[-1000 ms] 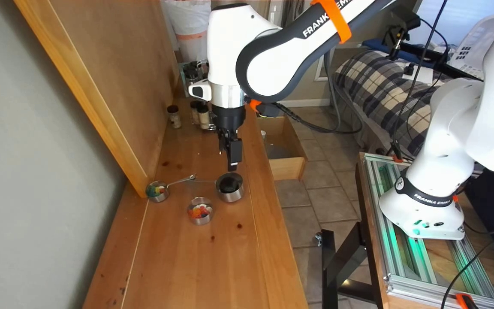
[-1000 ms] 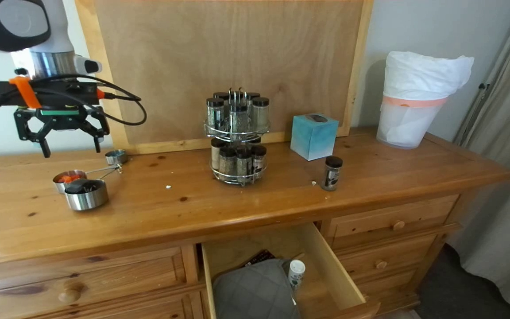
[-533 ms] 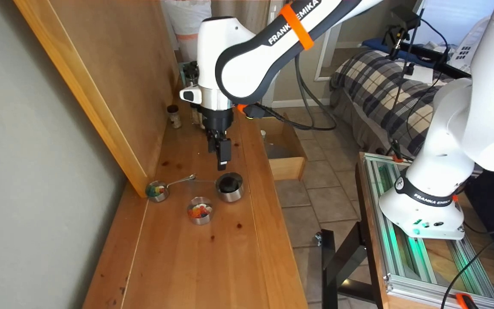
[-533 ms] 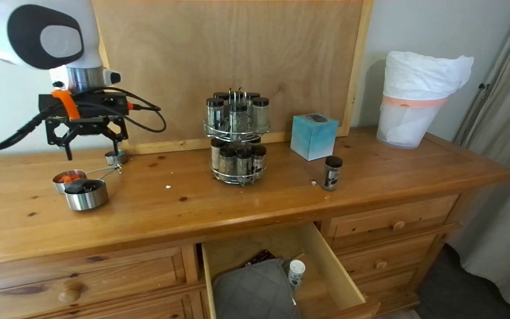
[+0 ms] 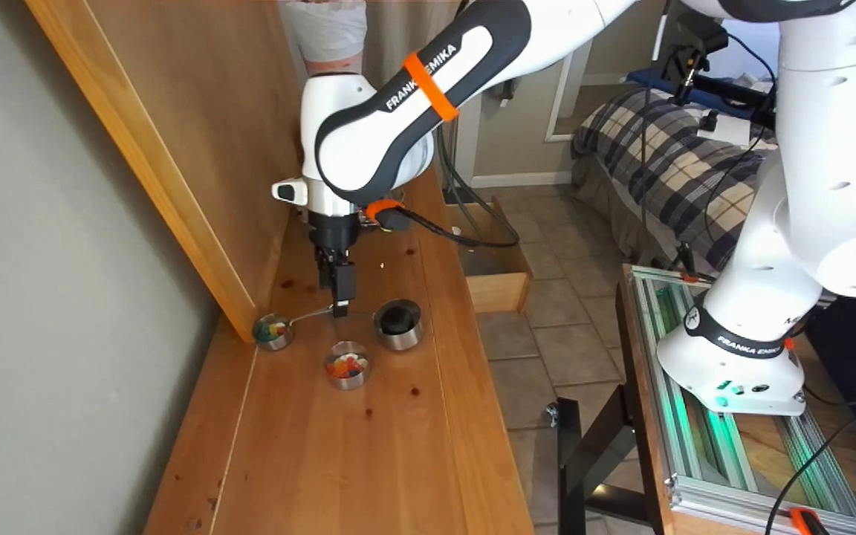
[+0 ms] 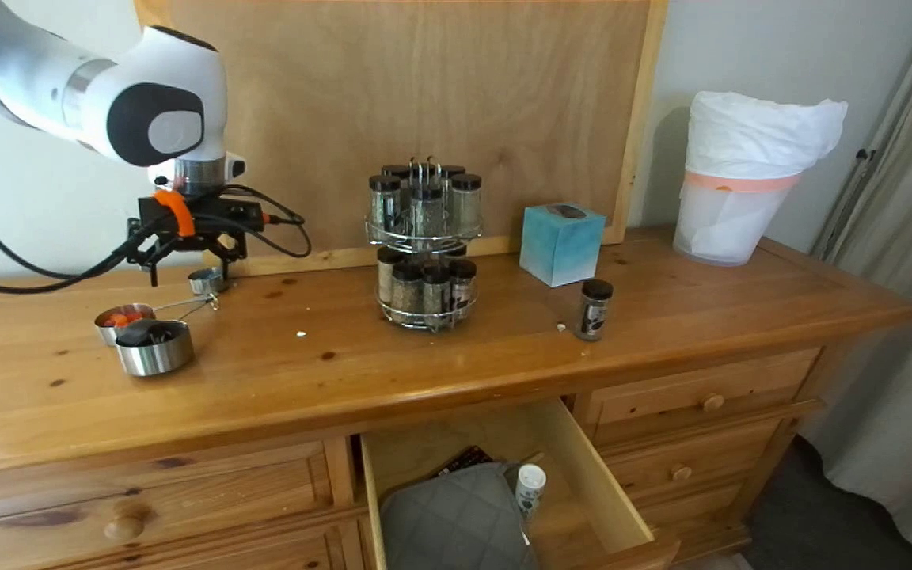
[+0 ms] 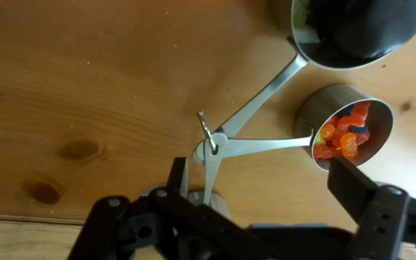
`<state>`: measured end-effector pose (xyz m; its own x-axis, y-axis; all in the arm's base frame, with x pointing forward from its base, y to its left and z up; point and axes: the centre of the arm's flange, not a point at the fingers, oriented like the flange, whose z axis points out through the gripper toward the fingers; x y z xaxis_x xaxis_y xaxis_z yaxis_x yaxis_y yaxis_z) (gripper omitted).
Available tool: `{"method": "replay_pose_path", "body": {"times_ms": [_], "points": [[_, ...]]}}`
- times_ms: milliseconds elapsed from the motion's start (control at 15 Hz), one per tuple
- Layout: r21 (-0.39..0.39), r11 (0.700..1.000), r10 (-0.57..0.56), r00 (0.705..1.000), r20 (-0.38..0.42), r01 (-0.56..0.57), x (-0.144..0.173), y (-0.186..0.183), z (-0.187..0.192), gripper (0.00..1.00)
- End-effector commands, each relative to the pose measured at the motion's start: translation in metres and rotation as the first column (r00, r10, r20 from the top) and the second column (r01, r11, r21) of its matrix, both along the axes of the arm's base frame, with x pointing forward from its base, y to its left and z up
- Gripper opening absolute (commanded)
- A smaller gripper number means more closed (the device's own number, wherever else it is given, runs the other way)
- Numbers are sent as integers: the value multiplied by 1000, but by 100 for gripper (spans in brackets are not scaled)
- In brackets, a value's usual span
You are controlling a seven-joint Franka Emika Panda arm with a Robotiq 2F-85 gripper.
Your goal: Move the measuring cups to the right
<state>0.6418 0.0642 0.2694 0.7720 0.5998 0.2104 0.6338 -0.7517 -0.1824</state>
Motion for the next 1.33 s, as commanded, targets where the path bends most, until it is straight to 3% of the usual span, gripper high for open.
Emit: {"method": "replay_pose_path", "body": {"times_ms": [0, 200, 733, 1267], "points": [[81, 997, 12, 1000, -23, -10, 37, 1, -23, 100], [105, 994, 8, 999, -52, -2, 44, -2, -39, 100], [173, 984, -9, 972, -236, 51, 49, -23, -55, 100], [334, 913, -107, 928, -356, 234, 58, -38, -62, 100]]}}
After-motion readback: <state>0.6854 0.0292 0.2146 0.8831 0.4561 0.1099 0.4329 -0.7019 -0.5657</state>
